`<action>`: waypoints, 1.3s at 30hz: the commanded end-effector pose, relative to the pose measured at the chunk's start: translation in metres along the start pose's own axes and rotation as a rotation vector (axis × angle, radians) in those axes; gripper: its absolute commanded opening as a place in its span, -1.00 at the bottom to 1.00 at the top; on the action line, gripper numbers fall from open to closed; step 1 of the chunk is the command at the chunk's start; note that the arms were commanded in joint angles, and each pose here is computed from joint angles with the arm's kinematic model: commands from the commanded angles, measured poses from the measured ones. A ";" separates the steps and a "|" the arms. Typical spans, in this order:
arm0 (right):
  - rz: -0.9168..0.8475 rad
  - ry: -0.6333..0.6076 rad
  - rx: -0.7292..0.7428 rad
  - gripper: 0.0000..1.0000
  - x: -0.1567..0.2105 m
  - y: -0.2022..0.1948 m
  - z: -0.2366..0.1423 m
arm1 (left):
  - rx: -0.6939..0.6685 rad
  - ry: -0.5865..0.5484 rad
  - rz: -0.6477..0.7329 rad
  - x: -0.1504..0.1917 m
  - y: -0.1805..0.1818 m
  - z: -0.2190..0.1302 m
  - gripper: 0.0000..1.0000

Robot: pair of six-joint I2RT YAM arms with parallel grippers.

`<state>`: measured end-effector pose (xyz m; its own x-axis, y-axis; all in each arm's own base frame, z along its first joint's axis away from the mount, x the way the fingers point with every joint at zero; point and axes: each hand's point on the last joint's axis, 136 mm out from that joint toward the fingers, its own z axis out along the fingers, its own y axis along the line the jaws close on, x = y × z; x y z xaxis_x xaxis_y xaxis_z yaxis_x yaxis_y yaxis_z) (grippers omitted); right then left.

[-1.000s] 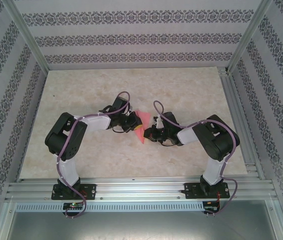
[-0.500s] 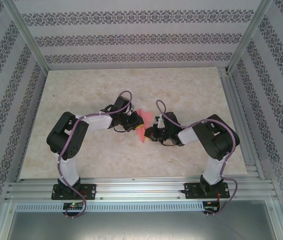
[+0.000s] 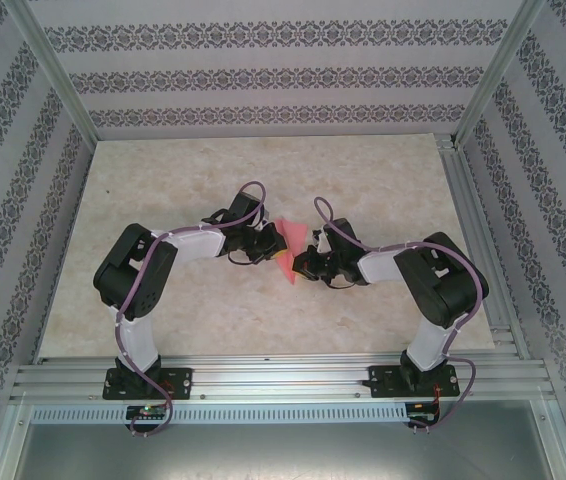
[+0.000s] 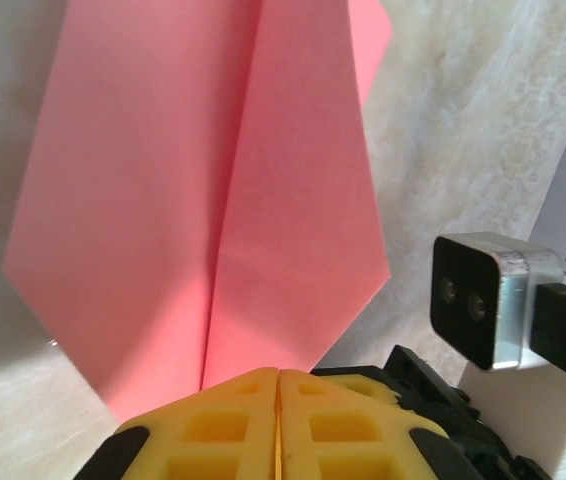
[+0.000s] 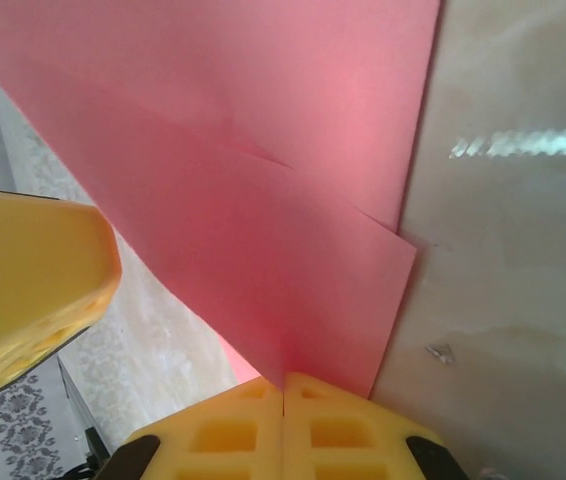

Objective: Fold a paper plane with a square sheet of paper (pick it up from the middle)
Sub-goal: Fourth fold the wing at the center of the table.

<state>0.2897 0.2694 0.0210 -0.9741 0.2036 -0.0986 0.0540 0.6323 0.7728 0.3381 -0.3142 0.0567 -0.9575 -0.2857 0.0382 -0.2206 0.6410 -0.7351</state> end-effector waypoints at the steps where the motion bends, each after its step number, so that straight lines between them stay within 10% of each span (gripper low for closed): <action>1: -0.026 -0.005 0.053 -1.00 -0.004 -0.006 0.000 | -0.002 -0.013 0.032 0.001 -0.006 -0.003 -0.78; 39: -0.140 -0.037 0.206 -0.63 -0.020 0.007 -0.018 | 0.067 0.040 0.053 -0.009 -0.022 0.022 -0.76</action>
<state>0.3067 0.2590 0.0444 -0.9663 0.1630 -0.1991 -0.0089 0.7520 0.6591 0.3512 -0.3309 0.0503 -0.9672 -0.2495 0.0468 -0.1959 0.6162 -0.7628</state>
